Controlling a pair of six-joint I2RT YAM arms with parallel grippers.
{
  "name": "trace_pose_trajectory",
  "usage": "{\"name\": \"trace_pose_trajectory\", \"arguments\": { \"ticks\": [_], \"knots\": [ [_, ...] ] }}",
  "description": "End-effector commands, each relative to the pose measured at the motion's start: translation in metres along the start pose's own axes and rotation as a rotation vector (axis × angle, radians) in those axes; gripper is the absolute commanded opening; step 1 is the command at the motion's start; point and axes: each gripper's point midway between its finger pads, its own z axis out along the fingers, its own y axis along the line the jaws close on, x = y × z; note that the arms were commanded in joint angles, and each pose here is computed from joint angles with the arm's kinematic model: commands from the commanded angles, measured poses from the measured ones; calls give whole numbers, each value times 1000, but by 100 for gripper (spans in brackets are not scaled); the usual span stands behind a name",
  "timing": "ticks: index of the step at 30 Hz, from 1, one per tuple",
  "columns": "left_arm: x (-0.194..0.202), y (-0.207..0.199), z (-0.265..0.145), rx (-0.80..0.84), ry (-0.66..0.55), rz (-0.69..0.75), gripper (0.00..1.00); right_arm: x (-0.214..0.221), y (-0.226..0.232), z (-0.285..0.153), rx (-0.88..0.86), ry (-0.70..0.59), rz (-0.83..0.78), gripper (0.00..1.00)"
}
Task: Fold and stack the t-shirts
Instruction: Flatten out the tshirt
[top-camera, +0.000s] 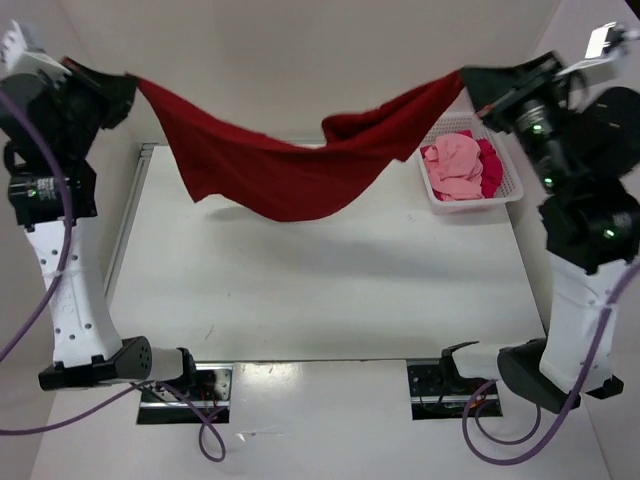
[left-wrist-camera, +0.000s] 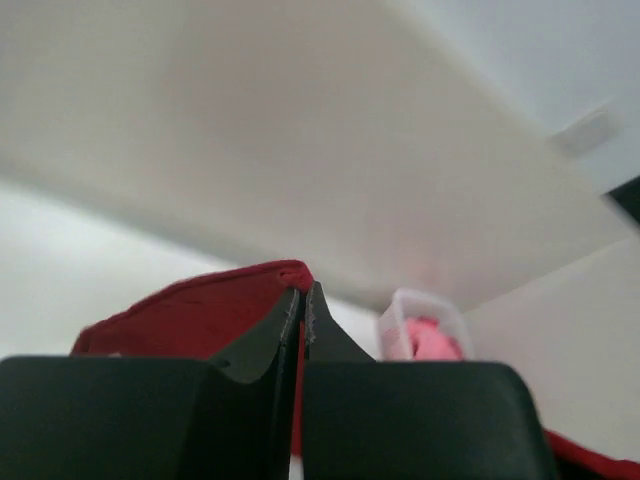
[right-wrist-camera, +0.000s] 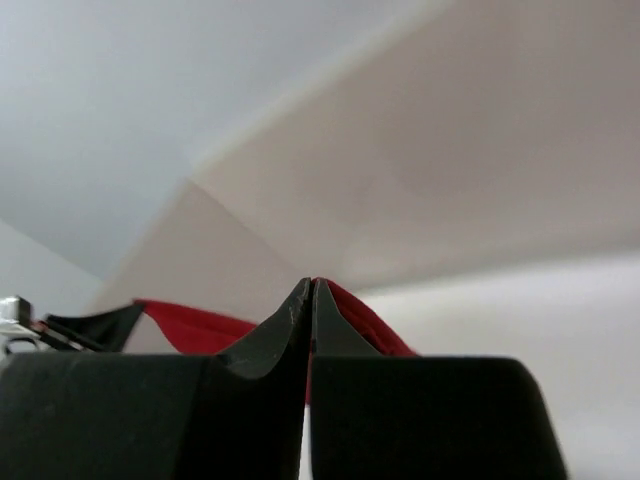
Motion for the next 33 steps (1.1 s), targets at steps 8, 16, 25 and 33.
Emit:
{"name": "trace_pose_trajectory", "arguments": {
  "ticks": [8, 16, 25, 33],
  "knots": [
    [-83, -63, -39, 104, -230, 29, 0, -100, 82, -33, -184, -302, -26, 0],
    [-23, 52, 58, -73, -61, -84, 0, 5, -42, 134, 182, -55, -116, 0],
    [-15, 81, 124, -83, -16, -125, 0, 1, -50, 211, 99, -117, -77, 0],
    [-85, 26, 97, 54, -164, -110, 0, -93, 27, 127, -98, -345, -47, 0]
  ]
}}
